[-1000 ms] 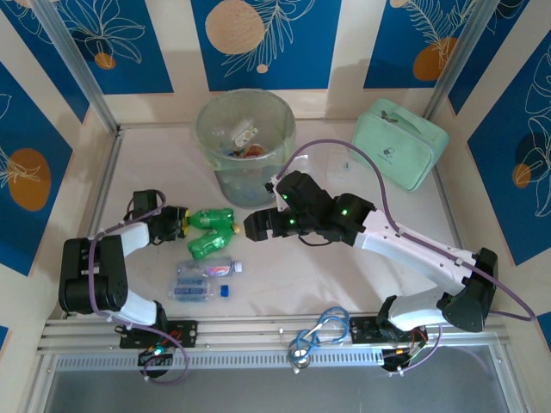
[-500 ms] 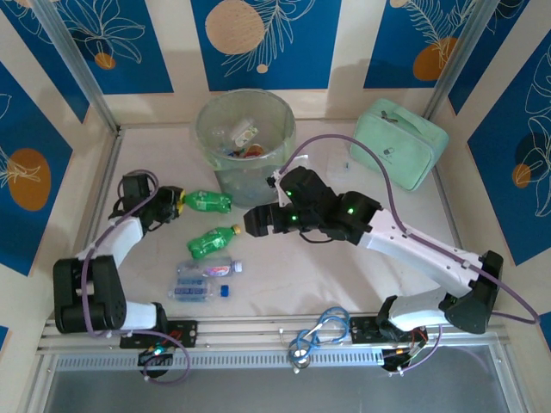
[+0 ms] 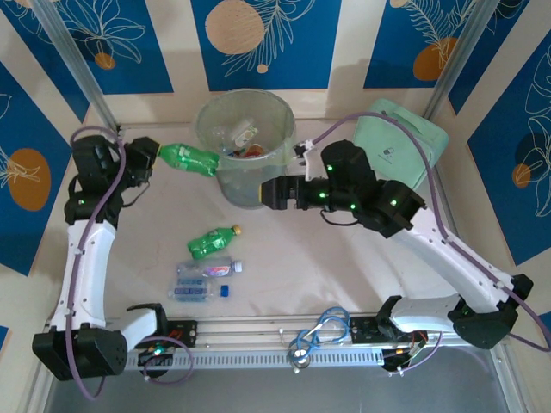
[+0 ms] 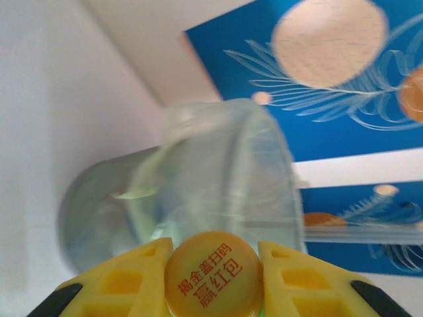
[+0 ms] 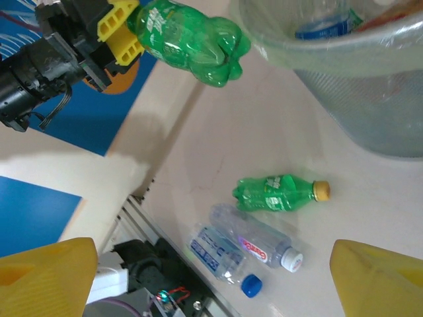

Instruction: Put the plastic bottles in the bin

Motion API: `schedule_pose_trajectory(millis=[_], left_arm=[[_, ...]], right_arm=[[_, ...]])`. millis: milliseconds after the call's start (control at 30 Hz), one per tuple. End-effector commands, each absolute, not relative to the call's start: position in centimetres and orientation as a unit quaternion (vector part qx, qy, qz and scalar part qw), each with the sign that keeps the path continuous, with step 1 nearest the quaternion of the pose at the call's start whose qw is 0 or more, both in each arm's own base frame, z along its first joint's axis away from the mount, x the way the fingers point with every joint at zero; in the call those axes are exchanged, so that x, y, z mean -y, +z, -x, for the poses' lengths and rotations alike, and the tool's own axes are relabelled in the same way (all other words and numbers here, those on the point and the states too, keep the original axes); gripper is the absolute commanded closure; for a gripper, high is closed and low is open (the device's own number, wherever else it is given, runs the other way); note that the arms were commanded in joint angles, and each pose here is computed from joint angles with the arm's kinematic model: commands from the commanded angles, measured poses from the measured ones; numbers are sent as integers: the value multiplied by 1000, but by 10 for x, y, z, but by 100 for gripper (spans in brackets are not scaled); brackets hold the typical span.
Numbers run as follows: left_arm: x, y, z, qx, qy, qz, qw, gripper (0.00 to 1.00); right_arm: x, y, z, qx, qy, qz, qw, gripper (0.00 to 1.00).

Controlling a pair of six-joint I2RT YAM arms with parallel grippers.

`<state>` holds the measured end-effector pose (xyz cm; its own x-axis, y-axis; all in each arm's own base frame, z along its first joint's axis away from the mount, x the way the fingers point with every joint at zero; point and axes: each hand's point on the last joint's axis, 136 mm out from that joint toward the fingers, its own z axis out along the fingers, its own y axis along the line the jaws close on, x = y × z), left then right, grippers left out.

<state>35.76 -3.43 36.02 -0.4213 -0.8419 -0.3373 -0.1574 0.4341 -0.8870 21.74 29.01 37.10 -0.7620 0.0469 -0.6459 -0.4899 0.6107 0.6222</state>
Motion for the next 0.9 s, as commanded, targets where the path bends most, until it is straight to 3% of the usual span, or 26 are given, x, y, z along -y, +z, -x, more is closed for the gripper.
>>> schedule_pose_trajectory(millis=[0,167,400,867], left_arm=[[58,407,-353,-740,-453,267,419,72],[117,452,-349,-741,-525,141,394,68],[194,471,-336,-714,-613,11,338,66],[240,474,-323,-677,-682,-68,268,66]], right_arm=[[-278,405,-209,-811,468,126,327,7],[-269,419,-211,-807,465,135,338,3],[-270,442,-222,-778,523,137,319,1],[-304,450,-230,-766,538,187,298,1]])
